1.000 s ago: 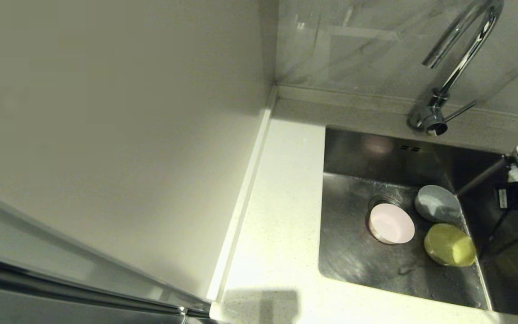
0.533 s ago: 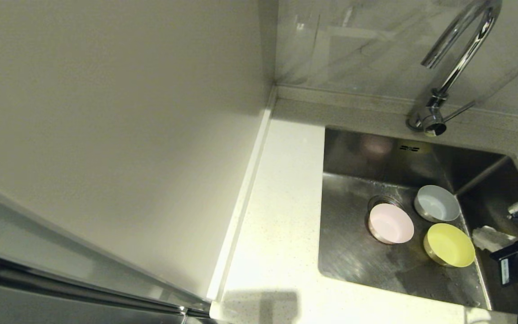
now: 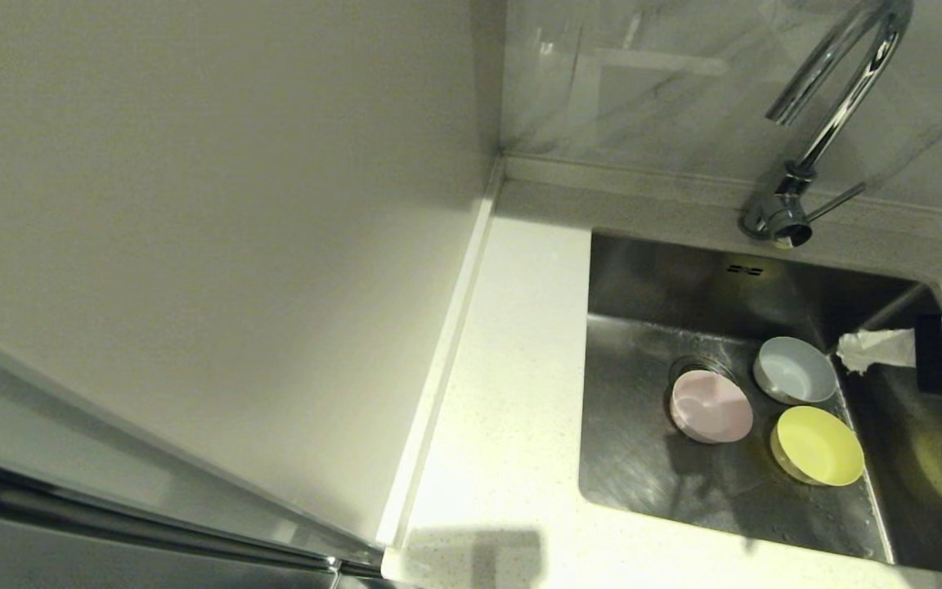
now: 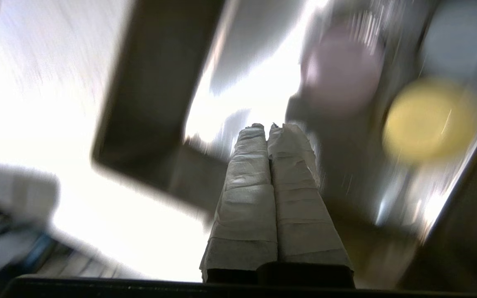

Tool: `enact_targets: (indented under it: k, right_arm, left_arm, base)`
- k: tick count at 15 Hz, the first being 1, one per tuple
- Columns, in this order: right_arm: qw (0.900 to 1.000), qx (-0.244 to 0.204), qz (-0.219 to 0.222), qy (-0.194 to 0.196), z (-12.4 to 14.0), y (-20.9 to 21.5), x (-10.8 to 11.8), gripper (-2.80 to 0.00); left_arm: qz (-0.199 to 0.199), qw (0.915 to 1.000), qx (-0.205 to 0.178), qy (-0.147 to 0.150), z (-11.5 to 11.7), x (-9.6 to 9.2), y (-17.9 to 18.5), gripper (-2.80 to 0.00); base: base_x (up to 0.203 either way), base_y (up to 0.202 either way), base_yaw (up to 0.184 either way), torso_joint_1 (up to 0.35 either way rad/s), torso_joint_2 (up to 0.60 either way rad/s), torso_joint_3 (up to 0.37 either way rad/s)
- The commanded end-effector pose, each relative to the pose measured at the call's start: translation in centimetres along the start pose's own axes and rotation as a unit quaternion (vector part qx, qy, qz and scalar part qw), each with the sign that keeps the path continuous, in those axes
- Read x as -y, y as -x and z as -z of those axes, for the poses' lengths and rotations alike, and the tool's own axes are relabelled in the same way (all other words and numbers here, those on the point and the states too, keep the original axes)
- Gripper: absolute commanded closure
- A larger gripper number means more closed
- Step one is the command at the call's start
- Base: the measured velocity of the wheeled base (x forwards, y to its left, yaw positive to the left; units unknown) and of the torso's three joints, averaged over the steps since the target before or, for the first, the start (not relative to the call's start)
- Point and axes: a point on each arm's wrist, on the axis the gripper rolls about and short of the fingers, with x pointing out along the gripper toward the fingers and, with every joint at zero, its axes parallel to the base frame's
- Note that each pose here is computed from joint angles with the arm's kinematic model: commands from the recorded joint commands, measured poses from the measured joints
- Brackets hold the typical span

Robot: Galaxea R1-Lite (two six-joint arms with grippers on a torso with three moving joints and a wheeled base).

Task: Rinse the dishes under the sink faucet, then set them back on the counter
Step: Put a bowl back to the table from the sink

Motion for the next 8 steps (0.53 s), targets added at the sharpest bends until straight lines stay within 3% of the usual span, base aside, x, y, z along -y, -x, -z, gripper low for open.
enact_targets:
  k: [1,4,5,8]
  right_arm:
    - [0.989,-0.14,0.033,-0.023,1.6,-0.9,0.1,0.0]
    - [0.968,-0.18,0.162,0.066,1.9,-3.6,0.9,0.0]
    - [0.964,-0.18,0.175,0.086,1.4,-3.9,0.9,0.0]
    - [0.962,-0.186,0.175,0.095,0.9,-5.0,1.0,0.0]
  left_arm:
    - [0.0,1.0,-0.002,0.0,0.1,0.0,0.0,0.0]
    - [0.0,1.0,-0.002,0.0,0.1,0.0,0.0,0.0]
    - [0.0,1.0,-0.002,0.0,0.1,0.0,0.0,0.0]
    - [0.0,1.0,-0.002,0.0,0.1,0.0,0.0,0.0]
  base:
    - [0.0,0.0,0.0,0.0,0.0,0.0]
    - [0.0,0.0,0.0,0.0,0.0,0.0]
    - [0.0,0.0,0.0,0.0,0.0,0.0]
    - [0.0,0.0,0.0,0.0,0.0,0.0]
